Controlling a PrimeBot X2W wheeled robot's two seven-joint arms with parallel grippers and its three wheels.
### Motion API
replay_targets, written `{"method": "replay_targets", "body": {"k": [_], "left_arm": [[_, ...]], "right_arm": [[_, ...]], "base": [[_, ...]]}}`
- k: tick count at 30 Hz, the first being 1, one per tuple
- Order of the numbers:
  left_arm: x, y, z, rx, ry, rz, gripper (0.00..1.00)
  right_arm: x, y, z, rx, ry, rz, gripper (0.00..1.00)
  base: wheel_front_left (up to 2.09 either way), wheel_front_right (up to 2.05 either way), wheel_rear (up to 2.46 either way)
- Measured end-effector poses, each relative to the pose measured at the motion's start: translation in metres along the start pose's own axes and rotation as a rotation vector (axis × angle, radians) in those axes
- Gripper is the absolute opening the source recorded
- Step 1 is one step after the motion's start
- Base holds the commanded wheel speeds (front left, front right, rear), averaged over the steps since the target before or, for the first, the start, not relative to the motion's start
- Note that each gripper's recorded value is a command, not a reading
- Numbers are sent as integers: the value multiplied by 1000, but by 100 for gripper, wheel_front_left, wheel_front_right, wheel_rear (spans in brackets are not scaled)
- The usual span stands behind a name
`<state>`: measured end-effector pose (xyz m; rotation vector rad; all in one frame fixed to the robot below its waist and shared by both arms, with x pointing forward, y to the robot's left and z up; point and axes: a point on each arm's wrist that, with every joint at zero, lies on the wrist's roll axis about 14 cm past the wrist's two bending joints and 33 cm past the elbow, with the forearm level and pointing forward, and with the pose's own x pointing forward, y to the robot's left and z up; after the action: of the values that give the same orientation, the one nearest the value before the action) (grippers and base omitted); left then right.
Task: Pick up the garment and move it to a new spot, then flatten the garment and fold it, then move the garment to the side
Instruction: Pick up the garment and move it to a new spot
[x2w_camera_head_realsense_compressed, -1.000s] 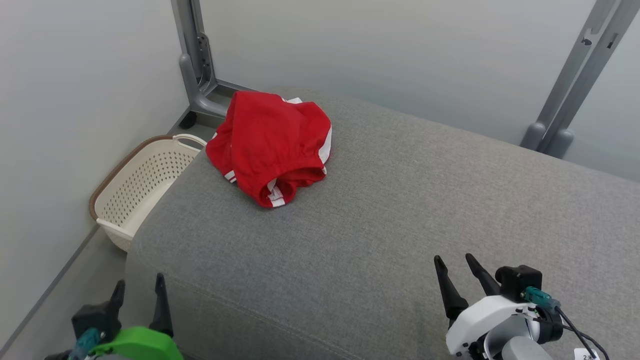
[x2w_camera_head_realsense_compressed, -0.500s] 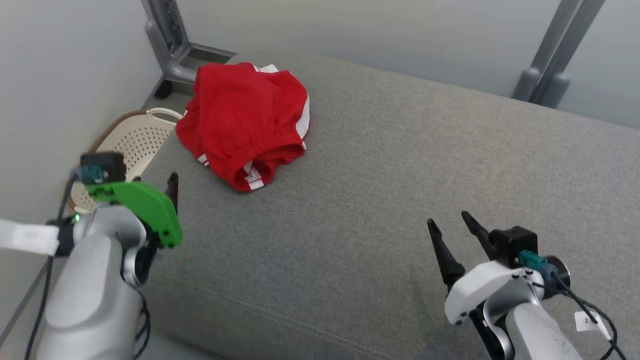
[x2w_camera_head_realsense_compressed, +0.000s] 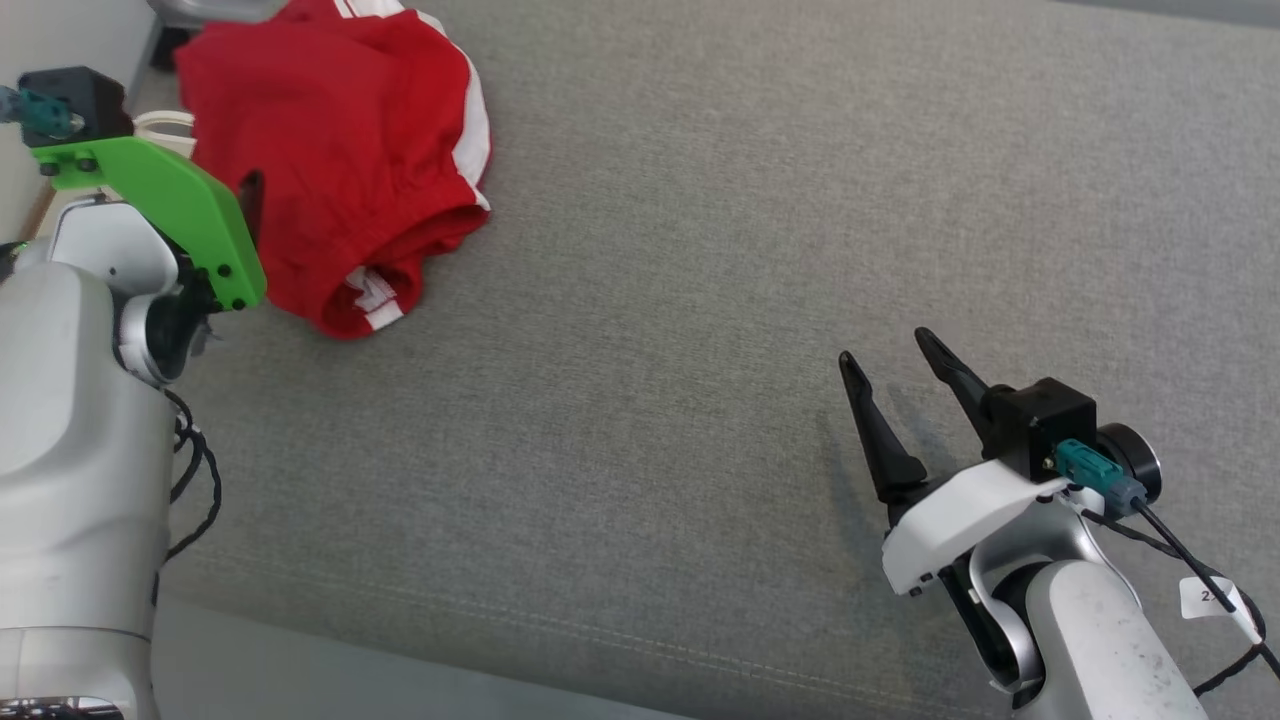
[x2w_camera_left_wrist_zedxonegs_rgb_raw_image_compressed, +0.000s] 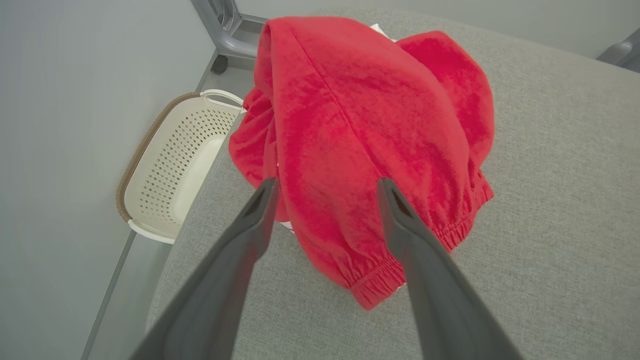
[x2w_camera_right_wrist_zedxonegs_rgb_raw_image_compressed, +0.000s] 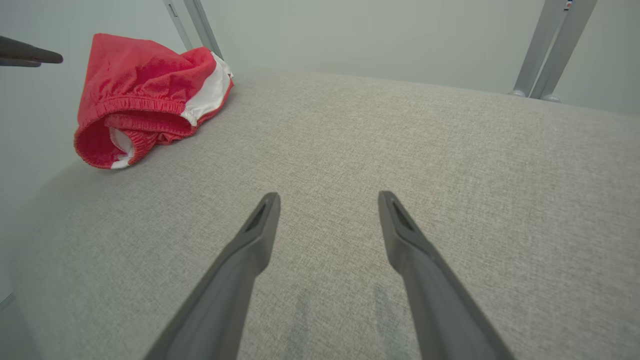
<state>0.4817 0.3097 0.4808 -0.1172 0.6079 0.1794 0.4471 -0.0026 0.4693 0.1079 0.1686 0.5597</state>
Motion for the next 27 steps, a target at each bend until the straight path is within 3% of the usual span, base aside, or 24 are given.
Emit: {"method": "replay_targets", "body": {"k": [13,14,15,16,22,27], "left_arm": [[66,-23,-51,36,215,-7,100],[69,-24,-54,35,222,-3,82],[71,-25,-56,36,229,0,46],[73,-27,-57,39,232,-3,0],[71,-31,-45,51,167,0,0],[57,-28,-3,83,18,4,0]], "right_arm": [[-11,-40,-47,56,106,-103,100],[-10,-42,-48,57,107,-106,100],[-10,-43,-49,61,106,-109,100],[-10,-44,-49,62,105,-111,100],[-11,-42,-49,68,98,-108,100],[-14,-34,-42,74,79,-95,100]], "base": [[0,0,0],[0,0,0],[0,0,0],[0,0,0],[0,0,0],[0,0,0]]}}
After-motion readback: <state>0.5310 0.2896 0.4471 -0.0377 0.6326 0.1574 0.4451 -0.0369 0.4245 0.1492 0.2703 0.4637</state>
